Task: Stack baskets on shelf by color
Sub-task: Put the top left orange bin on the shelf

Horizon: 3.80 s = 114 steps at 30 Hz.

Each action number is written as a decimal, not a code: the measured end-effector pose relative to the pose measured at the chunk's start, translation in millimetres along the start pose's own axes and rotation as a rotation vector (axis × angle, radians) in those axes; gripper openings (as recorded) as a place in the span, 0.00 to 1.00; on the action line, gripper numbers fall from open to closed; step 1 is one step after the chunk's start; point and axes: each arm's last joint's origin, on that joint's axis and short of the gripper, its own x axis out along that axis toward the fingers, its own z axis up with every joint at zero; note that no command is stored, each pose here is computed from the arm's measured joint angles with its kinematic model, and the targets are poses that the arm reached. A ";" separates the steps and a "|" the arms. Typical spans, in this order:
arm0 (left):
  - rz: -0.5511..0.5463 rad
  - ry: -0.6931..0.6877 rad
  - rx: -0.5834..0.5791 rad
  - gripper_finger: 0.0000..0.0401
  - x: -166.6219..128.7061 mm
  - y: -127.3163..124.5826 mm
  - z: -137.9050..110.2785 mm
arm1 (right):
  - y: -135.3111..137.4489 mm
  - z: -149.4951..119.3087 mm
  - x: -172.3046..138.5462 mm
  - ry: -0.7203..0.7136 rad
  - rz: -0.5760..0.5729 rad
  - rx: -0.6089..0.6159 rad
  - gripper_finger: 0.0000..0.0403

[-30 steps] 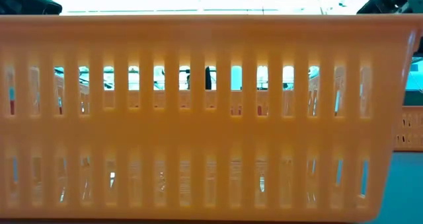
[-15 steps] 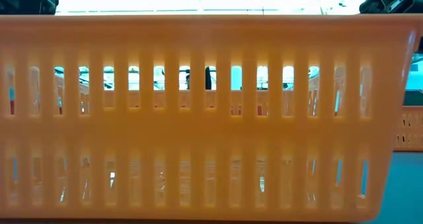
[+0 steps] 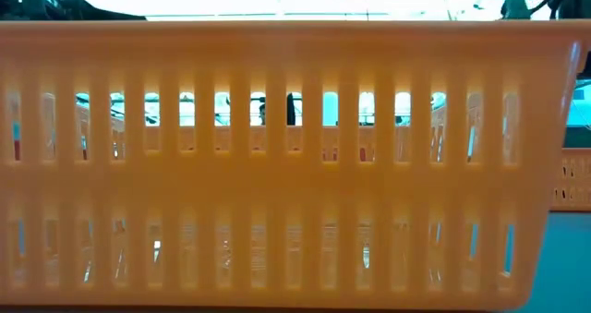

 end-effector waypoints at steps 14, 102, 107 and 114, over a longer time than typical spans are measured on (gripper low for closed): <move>0.253 0.225 -0.103 0.10 -2.6 10.2 -21.1 | 3.0 18.5 11.9 -0.255 -0.103 -0.270 0.27; 0.577 1.202 -0.673 0.19 102.3 22.9 -42.4 | 19.7 -6.2 32.0 -0.089 0.024 -0.003 0.50; 0.562 1.333 -0.633 0.04 105.5 21.2 -20.8 | 20.0 -5.5 32.0 -0.095 0.026 -0.009 0.50; 0.520 1.439 -0.571 0.03 113.0 8.5 14.7 | 20.0 -5.5 32.0 -0.095 0.026 -0.016 0.50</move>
